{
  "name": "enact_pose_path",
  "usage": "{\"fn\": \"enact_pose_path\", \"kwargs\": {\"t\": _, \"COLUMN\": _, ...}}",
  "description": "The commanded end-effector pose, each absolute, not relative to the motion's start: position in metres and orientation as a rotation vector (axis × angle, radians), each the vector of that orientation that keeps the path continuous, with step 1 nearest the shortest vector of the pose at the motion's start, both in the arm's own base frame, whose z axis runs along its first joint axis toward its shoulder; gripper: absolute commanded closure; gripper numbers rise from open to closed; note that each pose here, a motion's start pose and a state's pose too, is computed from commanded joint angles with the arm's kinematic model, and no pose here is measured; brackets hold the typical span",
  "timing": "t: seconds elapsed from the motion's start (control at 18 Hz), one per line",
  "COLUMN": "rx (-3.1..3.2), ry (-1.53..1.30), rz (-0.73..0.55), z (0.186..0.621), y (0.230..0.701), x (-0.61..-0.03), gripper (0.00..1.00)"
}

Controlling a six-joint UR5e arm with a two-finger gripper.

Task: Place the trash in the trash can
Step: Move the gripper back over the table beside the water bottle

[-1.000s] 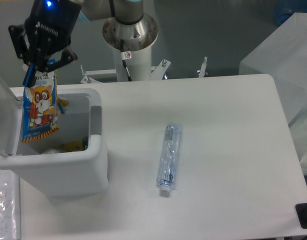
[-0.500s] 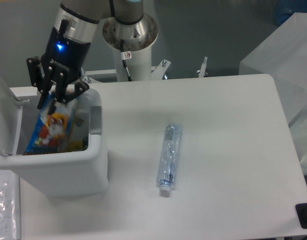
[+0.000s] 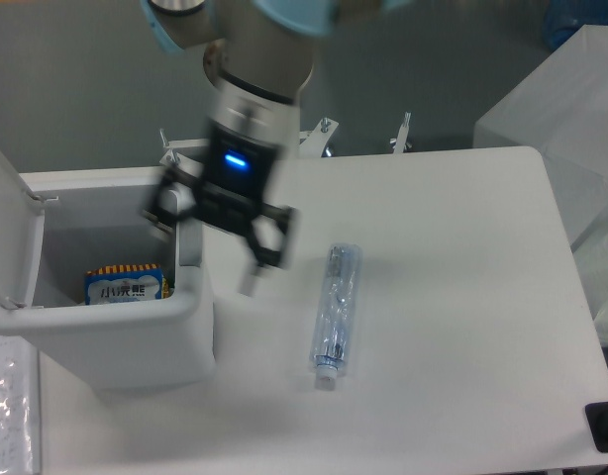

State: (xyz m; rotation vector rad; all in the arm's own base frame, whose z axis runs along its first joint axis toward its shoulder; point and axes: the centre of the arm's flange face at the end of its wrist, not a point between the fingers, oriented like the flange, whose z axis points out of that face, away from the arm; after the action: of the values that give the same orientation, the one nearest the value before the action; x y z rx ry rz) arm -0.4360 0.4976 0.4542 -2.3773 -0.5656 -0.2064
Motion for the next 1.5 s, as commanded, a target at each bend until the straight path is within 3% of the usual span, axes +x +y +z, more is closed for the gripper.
{"fn": "enact_pose_path", "kwargs": {"t": 0.33, "rx": -2.422, "ry": -0.691, "rz": -0.205, "z": 0.381, "y": 0.498, "x": -0.522, "gripper": 0.0}}
{"fn": "enact_pose_path", "kwargs": {"t": 0.56, "rx": -2.532, "ry": -0.748, "rz": -0.157, "z": 0.334, "y": 0.502, "x": -0.534, "gripper": 0.0}}
{"fn": "enact_pose_path", "kwargs": {"t": 0.89, "rx": -2.849, "ry": -0.61, "rz": -0.173, "z": 0.262, "y": 0.521, "x": -0.515, "gripper": 0.0}}
{"fn": "enact_pose_path", "kwargs": {"t": 1.5, "rx": -2.966, "ry": -0.567, "rz": -0.216, "z": 0.244, "y": 0.532, "x": -0.523, "gripper": 0.0}}
